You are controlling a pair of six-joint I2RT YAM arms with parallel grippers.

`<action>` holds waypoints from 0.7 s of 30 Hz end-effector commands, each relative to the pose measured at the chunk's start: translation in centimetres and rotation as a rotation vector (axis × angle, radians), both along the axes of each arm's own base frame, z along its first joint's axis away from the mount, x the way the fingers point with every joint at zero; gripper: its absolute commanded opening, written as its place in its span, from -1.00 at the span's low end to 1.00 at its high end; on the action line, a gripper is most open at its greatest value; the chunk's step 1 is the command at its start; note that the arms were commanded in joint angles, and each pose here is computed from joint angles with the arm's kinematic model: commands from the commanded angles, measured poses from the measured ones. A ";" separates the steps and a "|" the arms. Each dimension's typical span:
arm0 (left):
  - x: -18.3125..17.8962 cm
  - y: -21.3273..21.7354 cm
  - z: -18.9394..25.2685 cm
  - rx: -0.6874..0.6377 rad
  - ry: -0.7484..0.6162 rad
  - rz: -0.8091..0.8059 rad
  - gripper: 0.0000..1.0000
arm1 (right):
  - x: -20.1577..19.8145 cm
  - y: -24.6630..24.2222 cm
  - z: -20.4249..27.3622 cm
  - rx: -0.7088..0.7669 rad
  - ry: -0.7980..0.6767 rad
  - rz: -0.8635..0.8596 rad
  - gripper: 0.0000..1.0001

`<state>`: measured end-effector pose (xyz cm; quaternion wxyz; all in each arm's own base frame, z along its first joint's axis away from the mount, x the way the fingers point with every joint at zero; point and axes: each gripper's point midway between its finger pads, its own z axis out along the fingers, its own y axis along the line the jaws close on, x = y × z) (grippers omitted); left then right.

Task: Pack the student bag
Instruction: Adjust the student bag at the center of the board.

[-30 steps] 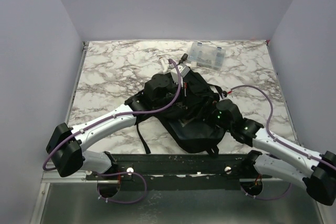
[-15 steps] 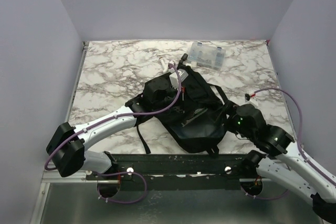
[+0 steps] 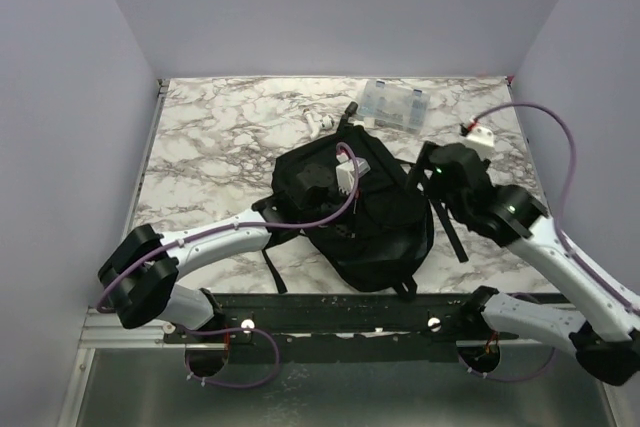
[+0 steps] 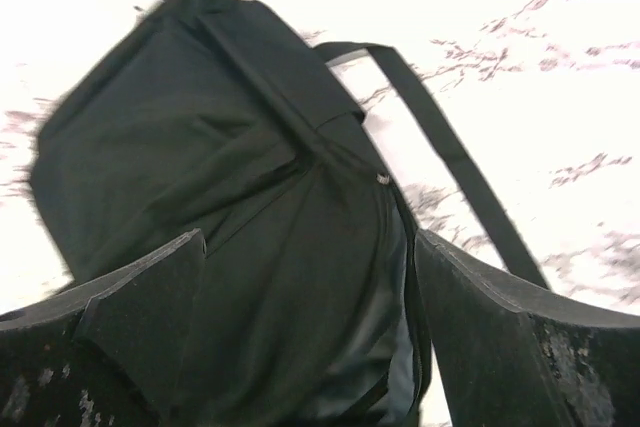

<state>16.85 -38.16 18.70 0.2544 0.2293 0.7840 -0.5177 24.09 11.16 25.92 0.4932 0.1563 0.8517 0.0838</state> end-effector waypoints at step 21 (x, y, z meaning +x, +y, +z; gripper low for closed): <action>-1.7 7.6 -2.4 -0.056 0.160 0.226 0.97 | 6.2 -0.3 -14.4 -0.451 0.491 0.239 0.22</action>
